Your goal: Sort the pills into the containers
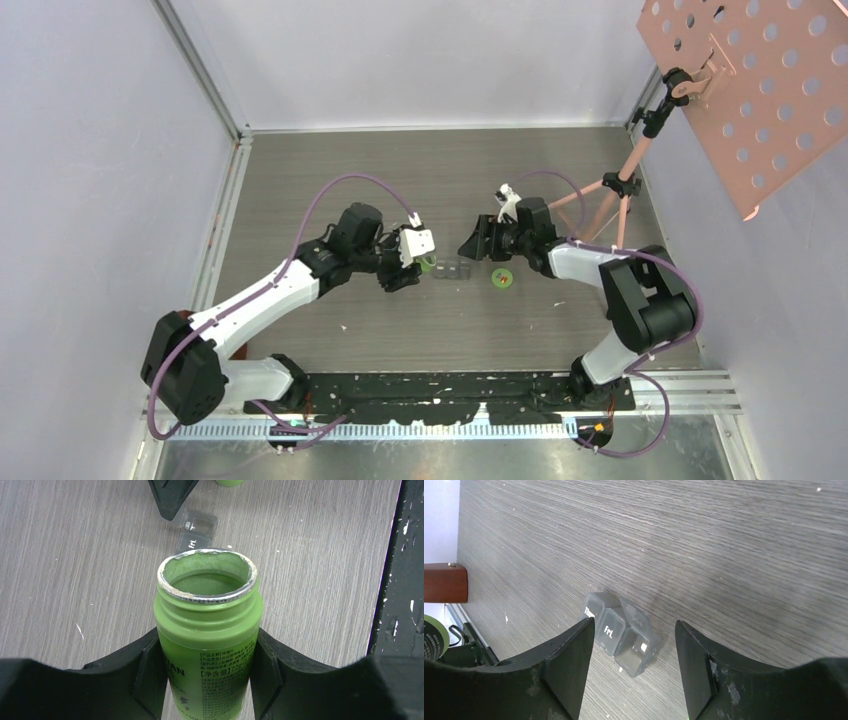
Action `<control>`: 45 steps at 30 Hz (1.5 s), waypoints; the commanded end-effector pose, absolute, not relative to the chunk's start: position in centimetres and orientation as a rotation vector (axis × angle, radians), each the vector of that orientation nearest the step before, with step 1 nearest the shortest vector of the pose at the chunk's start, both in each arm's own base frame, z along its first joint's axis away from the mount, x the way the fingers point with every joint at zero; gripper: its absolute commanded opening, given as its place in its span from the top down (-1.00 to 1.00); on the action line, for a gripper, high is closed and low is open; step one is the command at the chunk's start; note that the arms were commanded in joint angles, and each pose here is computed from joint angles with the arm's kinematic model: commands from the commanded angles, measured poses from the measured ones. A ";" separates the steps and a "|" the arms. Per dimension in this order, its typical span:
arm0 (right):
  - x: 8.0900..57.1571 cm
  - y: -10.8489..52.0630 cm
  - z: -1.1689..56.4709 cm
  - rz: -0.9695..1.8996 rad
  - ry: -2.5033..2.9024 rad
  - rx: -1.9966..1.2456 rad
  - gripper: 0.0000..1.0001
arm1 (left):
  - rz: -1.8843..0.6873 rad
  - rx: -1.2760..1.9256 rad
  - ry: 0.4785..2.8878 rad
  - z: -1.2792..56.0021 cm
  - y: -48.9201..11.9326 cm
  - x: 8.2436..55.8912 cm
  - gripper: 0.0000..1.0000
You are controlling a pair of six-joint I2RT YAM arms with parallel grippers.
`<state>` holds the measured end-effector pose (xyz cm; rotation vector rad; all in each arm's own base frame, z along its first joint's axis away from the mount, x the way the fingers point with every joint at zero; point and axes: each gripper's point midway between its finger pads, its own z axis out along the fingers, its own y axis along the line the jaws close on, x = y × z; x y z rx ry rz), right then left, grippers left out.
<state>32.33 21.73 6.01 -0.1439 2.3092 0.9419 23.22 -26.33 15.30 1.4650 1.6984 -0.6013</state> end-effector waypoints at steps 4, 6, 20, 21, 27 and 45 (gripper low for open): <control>32.6 23.7 5.8 1.119 2.244 -0.157 -0.23 | -0.581 1.439 1.605 18.4 -26.9 23.8 1.00; 32.7 23.8 5.6 1.132 2.237 -0.148 -0.17 | -0.579 1.437 1.604 18.5 -26.8 23.8 1.00; 33.0 24.1 6.0 1.165 2.172 -0.167 0.64 | -0.568 1.443 1.580 19.3 -26.8 23.8 1.00; 33.0 24.1 6.1 1.168 2.170 -0.172 0.66 | -0.567 1.444 1.583 19.3 -26.7 23.7 1.00; 32.8 24.6 7.4 1.216 2.084 -0.221 0.88 | -0.573 1.447 1.588 19.2 -26.8 23.8 1.00; 28.9 25.6 13.5 1.375 1.827 -0.268 0.89 | -0.385 1.709 1.615 17.1 -26.2 24.7 1.00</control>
